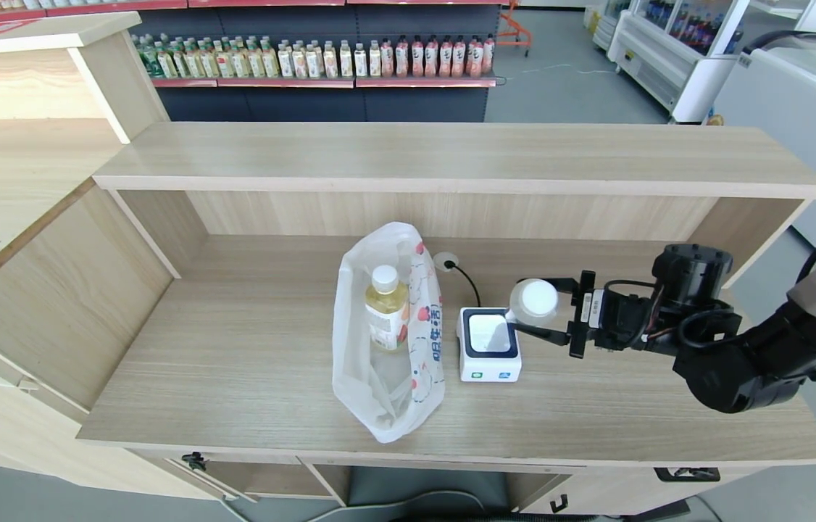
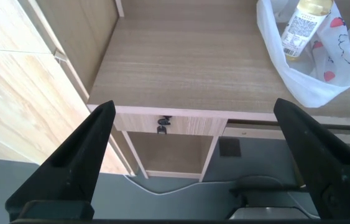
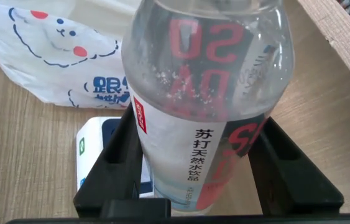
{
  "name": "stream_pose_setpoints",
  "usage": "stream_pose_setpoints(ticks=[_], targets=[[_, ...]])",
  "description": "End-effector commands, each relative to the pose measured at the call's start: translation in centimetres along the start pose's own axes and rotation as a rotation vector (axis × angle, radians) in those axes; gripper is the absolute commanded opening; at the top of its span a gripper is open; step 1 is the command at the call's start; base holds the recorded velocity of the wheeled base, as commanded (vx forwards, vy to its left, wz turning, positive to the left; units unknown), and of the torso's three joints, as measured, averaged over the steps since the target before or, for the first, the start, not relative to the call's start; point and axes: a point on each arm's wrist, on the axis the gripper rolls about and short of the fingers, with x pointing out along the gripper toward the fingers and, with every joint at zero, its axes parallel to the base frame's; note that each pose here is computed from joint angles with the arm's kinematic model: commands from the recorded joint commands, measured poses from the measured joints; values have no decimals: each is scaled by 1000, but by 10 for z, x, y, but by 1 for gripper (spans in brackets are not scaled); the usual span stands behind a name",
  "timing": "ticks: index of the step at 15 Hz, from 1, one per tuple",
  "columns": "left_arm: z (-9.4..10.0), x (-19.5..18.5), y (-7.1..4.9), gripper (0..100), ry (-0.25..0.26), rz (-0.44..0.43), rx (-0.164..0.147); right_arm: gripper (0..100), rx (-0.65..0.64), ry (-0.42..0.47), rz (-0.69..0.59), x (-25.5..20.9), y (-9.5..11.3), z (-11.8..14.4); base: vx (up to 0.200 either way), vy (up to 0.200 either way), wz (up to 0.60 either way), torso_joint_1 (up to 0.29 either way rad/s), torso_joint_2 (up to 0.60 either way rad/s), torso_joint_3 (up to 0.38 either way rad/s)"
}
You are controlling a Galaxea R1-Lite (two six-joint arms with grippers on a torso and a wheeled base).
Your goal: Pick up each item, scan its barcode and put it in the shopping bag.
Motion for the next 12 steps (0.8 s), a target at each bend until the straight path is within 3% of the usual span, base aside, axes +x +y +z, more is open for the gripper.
stream_pose_setpoints(ticks=[1, 7, 12], targets=[[0, 0, 0, 100, -1, 0, 0, 0, 9, 1, 7, 1, 3, -4, 0, 0, 0, 0, 0, 0], [0, 0, 0, 100, -1, 0, 0, 0, -14, -95, 46, 18, 1, -18, 0, 0, 0, 0, 0, 0], [0, 0, 0, 100, -1, 0, 0, 0, -11, -93, 53, 20, 5, -31, 0, 0, 0, 0, 0, 0]])
